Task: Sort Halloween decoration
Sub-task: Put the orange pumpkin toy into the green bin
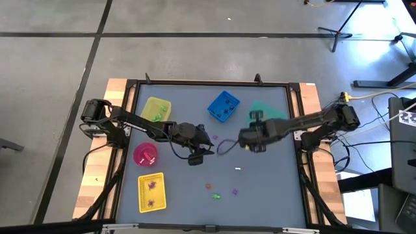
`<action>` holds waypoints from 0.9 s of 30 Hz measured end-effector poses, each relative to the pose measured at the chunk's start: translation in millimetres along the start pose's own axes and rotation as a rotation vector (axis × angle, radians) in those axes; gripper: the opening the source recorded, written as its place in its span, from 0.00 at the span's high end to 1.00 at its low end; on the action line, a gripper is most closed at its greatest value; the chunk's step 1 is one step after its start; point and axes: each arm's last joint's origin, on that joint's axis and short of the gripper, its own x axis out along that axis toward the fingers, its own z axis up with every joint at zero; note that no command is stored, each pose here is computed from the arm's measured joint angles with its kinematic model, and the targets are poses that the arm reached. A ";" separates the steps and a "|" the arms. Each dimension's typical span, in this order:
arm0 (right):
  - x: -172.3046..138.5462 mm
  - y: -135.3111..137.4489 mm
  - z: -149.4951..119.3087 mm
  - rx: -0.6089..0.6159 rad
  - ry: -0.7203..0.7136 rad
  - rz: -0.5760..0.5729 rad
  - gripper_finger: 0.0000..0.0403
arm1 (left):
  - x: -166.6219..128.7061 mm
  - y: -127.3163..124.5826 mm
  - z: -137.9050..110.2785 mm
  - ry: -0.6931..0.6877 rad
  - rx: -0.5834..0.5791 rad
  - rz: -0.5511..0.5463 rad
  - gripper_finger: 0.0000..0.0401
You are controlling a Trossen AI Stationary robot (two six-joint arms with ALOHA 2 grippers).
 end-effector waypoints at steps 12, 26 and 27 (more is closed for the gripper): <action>39.2 -73.9 -30.1 0.226 0.231 0.025 0.85 | -0.2 -0.1 -0.2 0.004 0.059 0.000 0.60; 59.0 -106.5 -52.1 0.436 0.251 0.265 0.80 | -0.1 -0.3 -0.5 0.007 0.059 0.002 0.60; 59.5 -107.3 -52.8 0.443 0.250 0.276 0.80 | -0.1 -0.2 -0.5 0.007 0.059 0.002 0.60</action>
